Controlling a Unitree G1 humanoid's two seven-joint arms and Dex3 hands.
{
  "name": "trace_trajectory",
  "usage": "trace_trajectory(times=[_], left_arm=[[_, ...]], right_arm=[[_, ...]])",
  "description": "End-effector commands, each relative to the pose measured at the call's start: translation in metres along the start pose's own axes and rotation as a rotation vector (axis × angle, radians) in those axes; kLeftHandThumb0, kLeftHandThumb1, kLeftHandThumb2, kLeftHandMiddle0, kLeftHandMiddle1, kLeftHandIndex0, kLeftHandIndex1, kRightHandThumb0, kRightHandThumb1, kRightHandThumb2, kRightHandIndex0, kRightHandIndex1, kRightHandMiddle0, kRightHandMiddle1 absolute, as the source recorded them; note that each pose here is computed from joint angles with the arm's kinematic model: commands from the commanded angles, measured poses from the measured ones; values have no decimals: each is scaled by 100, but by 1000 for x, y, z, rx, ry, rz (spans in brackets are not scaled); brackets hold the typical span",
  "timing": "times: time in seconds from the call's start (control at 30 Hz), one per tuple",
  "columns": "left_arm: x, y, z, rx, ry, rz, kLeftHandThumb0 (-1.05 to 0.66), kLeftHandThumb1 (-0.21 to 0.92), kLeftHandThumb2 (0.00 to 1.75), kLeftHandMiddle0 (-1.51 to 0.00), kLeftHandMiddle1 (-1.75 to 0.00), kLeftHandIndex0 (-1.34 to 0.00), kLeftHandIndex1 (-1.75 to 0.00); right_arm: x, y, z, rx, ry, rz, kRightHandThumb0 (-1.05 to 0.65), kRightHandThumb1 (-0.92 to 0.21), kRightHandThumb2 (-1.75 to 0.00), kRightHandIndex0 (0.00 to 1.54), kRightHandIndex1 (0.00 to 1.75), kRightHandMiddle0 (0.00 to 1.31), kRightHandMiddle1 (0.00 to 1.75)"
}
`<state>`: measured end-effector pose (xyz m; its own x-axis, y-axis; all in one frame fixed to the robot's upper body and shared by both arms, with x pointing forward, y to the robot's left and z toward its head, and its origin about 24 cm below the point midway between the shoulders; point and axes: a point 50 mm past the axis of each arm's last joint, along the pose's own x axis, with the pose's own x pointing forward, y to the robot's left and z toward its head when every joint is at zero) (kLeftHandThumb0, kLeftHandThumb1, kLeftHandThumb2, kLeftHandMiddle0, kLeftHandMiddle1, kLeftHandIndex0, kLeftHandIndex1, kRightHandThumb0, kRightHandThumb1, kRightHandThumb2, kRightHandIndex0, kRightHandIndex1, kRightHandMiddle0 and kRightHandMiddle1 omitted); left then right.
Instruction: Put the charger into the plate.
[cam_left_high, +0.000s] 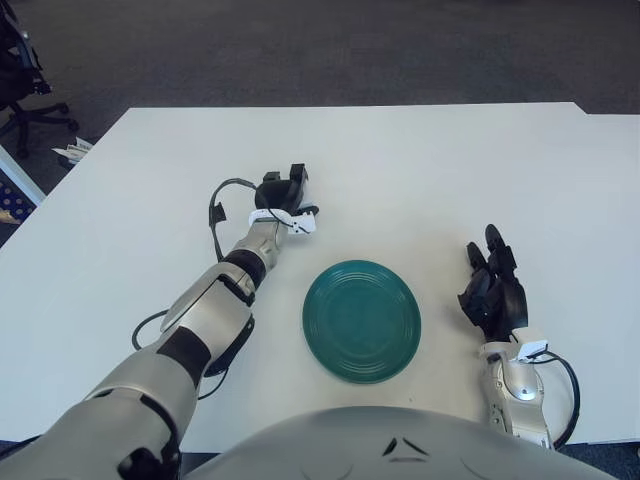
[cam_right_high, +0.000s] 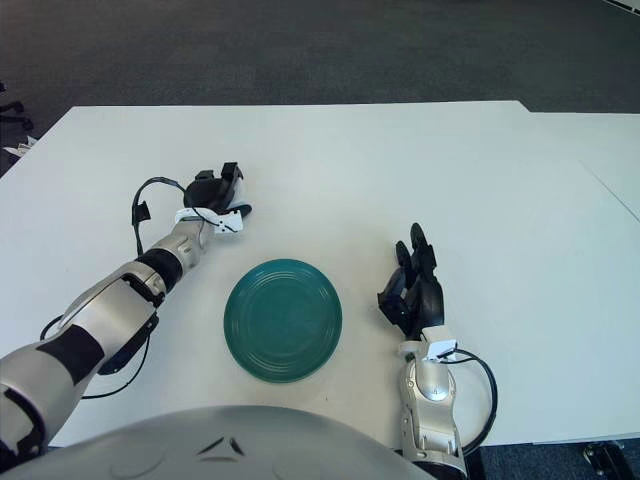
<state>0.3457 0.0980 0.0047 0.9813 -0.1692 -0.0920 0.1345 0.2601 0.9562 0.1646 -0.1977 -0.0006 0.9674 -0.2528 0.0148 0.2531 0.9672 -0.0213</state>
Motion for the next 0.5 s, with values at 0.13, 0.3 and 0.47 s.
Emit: trace_trajectory(times=[0.13, 0.3, 0.47], left_arm=[[-24, -40, -11, -55, 60, -236, 0, -6, 167, -94, -153, -70, -175], [-5, 10, 2, -112, -33, -75, 0, -6, 171, -88, -166, -70, -175], [-11, 39, 3, -150, -106, 21, 0, -4, 171, -84, -171, -69, -175]], right_arm=[[-7, -4, -19, 0, 100, -29, -97, -92, -99, 0, 0, 0, 13], [-7, -3, -21, 4, 101, -27, -98, -92, -99, 0, 0, 0, 12], [-7, -3, -23, 6, 105, -33, -98, -92, -99, 0, 0, 0, 12]])
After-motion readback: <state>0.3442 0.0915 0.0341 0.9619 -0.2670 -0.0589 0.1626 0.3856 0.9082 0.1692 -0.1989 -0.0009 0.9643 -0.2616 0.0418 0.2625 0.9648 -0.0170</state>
